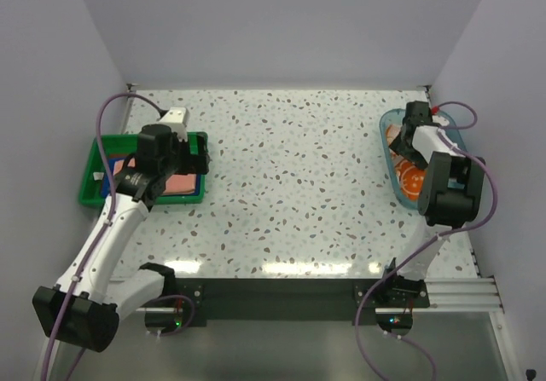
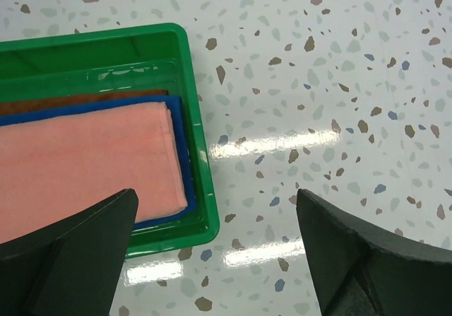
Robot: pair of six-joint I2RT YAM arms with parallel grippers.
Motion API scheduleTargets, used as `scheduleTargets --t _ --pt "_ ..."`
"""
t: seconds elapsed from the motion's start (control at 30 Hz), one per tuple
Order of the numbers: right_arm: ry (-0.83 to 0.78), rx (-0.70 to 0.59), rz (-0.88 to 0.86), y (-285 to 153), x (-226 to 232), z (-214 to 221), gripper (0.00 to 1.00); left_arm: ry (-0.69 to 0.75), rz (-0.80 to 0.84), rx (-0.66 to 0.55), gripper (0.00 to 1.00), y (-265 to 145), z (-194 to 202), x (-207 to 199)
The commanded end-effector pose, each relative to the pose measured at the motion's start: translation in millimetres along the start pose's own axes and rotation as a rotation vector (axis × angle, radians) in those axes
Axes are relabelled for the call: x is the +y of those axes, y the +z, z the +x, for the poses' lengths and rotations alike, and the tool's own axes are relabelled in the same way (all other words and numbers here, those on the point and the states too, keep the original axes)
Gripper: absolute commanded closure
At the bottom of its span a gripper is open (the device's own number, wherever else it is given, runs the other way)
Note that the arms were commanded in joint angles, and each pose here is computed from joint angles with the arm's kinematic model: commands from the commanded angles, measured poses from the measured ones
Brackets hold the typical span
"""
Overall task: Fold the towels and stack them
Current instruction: Grab crumpled towel
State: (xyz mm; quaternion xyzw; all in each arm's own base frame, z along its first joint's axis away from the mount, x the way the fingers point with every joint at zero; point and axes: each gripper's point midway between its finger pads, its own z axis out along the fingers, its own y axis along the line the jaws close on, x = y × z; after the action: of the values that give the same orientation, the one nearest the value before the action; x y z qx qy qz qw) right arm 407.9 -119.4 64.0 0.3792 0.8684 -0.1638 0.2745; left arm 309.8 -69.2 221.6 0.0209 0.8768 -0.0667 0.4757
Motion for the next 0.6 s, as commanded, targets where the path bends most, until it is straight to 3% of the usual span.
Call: scheduleTargets --t 0.0,0.03,0.1,0.13,0.2,0.23,0.27,0.37,0.57 --pt "0.084 -0.004 -0.028 15.4 11.3 -6.6 0.16 0.02 0.074 -0.064 0.0 1.4 -18.0 -15.7" --pt "0.085 0.008 -0.022 20.5 8.5 -3.9 0.19 0.021 0.075 -0.061 0.0 1.9 -17.6 -16.2" --pt "0.074 0.027 -0.009 29.7 4.4 4.9 0.34 0.021 0.074 -0.057 0.0 4.0 -17.5 -16.3" --pt "0.066 0.03 -0.006 32.1 0.9 6.1 0.5 0.02 0.074 -0.057 0.0 4.4 -17.6 -16.4" --pt "0.053 0.014 -0.018 30.8 -1.2 5.0 0.7 0.021 0.096 -0.047 0.0 5.6 -16.3 -20.4" --pt "0.035 0.004 -0.024 28.0 -2.8 1.0 0.94 0.022 0.098 -0.044 0.0 6.4 -16.6 -21.3" --pt "0.029 -0.012 -0.031 20.9 -3.4 -6.1 1.0 0.021 0.096 -0.041 0.0 7.7 -16.8 -20.9" --pt "0.007 -0.066 -0.057 -4.7 -3.1 -33.5 1.0 0.017 0.106 -0.041 0.0 8.6 -21.2 -23.5" --pt "0.03 -0.247 -0.288 -125.1 35.7 -107.9 1.0 -0.006 0.114 -0.037 0.0 10.4 -38.7 -28.8"
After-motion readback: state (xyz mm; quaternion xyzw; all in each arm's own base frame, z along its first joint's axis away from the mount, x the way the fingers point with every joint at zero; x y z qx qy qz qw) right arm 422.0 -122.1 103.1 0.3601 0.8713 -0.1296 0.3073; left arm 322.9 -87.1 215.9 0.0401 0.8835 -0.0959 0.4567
